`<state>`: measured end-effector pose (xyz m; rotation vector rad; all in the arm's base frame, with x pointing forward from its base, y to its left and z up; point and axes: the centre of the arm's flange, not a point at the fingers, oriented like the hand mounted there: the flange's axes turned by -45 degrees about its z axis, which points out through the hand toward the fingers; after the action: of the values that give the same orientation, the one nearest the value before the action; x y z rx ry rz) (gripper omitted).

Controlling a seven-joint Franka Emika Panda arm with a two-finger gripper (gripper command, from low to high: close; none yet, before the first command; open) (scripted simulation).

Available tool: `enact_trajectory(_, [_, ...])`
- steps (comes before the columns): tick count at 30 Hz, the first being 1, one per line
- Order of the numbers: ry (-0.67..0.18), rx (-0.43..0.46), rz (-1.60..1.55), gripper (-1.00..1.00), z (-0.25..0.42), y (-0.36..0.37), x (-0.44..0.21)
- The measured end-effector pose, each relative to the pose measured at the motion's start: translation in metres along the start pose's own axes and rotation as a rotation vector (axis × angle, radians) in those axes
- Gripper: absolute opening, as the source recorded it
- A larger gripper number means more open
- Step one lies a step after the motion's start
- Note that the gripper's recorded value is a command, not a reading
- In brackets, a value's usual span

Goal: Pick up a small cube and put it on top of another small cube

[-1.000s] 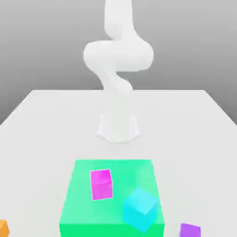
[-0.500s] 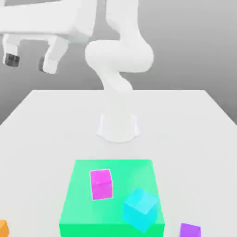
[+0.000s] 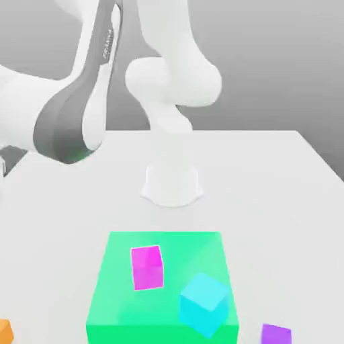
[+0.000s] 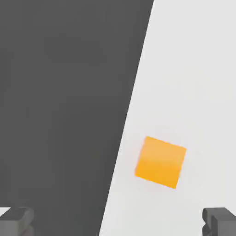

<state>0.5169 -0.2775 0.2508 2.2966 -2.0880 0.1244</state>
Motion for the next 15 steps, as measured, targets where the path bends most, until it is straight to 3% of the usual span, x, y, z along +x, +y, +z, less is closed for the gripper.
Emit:
enact_trajectory(3, [-0.061,-0.027,0.133,0.00,0.048,0.015,0.014])
enact_trajectory(7, [-0.079,-0.034,0.173,0.00,0.112,0.021,0.014])
enact_trajectory(8, [-0.080,-0.035,0.174,-1.00,0.121,0.022,0.013])
enact_trajectory(15, [-0.079,-0.033,0.176,-1.00,0.120,0.022,0.013])
